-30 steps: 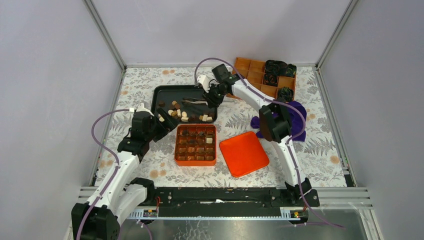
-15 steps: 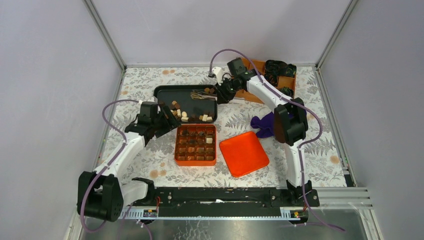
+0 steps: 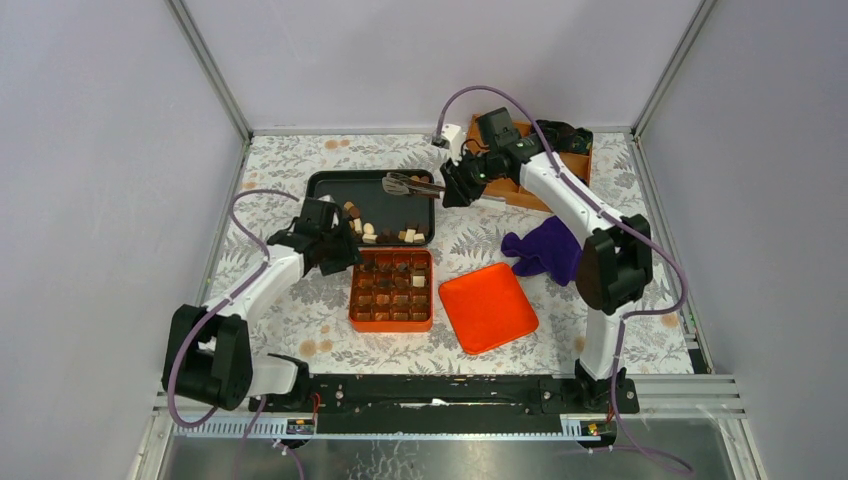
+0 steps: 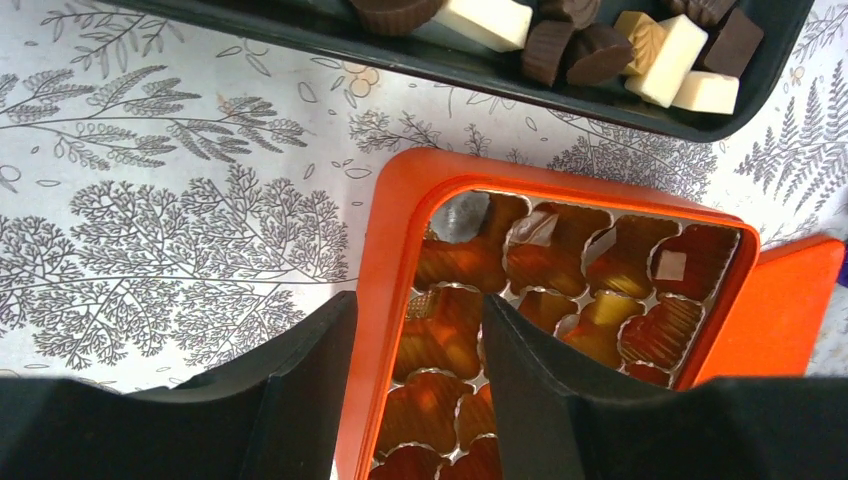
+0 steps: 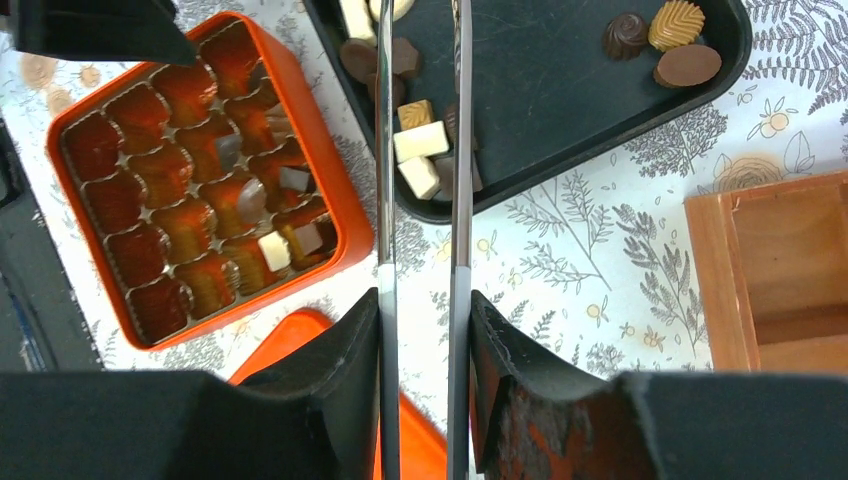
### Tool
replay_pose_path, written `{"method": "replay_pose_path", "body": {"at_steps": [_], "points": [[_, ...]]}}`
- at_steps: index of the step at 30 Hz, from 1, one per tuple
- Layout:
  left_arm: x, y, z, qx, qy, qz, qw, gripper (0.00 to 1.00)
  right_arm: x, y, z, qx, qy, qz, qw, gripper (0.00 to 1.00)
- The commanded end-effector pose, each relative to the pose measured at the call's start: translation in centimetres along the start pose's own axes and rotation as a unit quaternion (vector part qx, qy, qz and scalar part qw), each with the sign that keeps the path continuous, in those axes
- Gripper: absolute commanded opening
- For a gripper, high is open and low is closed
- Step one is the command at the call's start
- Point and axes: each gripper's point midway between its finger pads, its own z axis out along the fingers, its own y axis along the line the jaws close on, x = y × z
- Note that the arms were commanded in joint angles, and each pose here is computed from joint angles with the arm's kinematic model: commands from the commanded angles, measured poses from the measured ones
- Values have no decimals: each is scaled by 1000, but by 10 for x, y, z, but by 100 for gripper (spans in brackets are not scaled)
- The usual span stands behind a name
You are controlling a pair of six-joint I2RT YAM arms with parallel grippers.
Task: Pack the chocolate
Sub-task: Pick up the packing box from the center of the board.
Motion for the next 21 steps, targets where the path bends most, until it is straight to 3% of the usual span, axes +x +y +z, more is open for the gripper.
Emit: {"method": "replay_pose_path", "body": {"at_steps": [1,21], "points": [[-8,-4,0,-25,-9,38,999,54,-17,26,-31,-17,-35,-6,999,14],[-17,-7,18,-42,-7,62,997,29,-10,42,-44,-26,-35,-1,999,14]]}}
